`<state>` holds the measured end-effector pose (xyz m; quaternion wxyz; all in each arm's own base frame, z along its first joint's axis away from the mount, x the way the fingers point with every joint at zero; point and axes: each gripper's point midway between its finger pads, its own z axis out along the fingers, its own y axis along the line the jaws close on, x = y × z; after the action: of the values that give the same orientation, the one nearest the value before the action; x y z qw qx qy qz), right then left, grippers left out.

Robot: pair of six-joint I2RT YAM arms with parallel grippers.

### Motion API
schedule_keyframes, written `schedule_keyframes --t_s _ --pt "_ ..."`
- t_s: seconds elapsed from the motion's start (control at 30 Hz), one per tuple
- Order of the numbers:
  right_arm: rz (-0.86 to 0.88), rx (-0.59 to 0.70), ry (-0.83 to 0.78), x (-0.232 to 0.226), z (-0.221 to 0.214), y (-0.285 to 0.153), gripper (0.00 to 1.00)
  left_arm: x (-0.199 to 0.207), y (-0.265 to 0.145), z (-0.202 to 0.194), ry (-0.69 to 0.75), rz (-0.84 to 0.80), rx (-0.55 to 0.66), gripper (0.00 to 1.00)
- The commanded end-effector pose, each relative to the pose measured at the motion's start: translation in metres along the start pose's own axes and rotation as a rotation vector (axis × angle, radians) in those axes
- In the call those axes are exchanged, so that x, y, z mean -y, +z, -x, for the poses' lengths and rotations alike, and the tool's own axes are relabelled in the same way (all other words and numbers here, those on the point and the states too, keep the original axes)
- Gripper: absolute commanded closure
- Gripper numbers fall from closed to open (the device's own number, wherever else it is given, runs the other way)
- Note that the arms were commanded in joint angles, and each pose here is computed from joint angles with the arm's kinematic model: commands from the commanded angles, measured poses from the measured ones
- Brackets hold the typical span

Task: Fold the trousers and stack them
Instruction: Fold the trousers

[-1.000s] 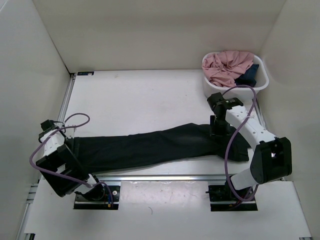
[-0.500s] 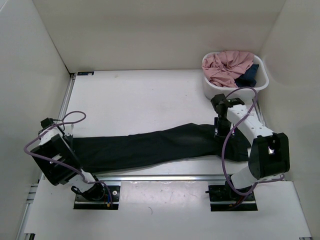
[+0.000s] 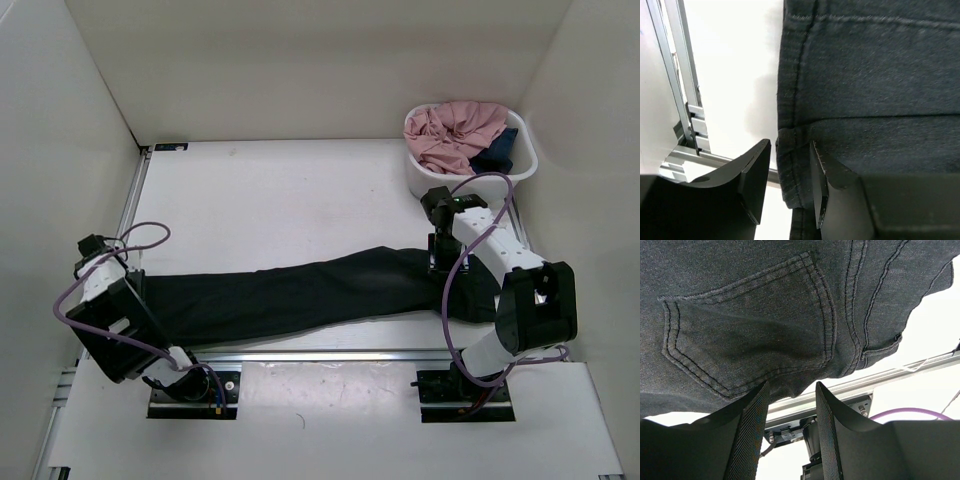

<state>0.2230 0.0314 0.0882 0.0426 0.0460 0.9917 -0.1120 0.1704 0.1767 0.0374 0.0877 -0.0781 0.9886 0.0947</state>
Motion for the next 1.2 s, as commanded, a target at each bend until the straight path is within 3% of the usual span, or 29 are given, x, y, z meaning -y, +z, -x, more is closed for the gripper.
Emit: schedule_keyframes --t_s 0.0,0.07,0.2,0.37,0.43,0.6,0.67,0.97,1.17 --pt "-0.005 0.024 -0.011 0.002 0.009 -0.006 0.53 -0.001 -0.001 -0.012 0.003 0.012 -0.031 0.51" --pt "-0.012 0.036 -0.008 0.004 0.01 -0.008 0.53 0.0 0.004 -0.015 0.005 -0.008 -0.051 0.57" --pt "-0.023 0.031 -0.01 0.007 0.008 -0.008 0.53 0.004 0.007 -0.019 0.007 -0.032 -0.072 0.86" --pt "-0.029 0.042 -0.017 0.008 0.011 -0.01 0.53 0.002 0.007 -0.015 0.017 -0.047 -0.064 0.86" --pt "-0.03 0.04 -0.008 0.01 0.012 -0.01 0.53 -0.004 -0.003 0.001 0.014 -0.034 -0.001 0.86" --pt "-0.061 0.019 0.026 0.02 0.009 -0.001 0.54 -0.02 -0.063 0.065 0.02 -0.001 0.293 0.86" --pt "-0.066 0.004 0.031 0.023 0.005 0.002 0.54 -0.023 -0.073 0.076 0.024 0.003 0.336 0.86" --pt "-0.07 -0.006 0.047 0.027 0.0 0.009 0.54 -0.013 -0.057 0.081 0.073 -0.094 0.301 0.86" --pt "-0.077 0.006 0.099 0.037 0.011 0.007 0.54 -0.019 -0.051 0.117 0.033 -0.134 0.335 0.86"
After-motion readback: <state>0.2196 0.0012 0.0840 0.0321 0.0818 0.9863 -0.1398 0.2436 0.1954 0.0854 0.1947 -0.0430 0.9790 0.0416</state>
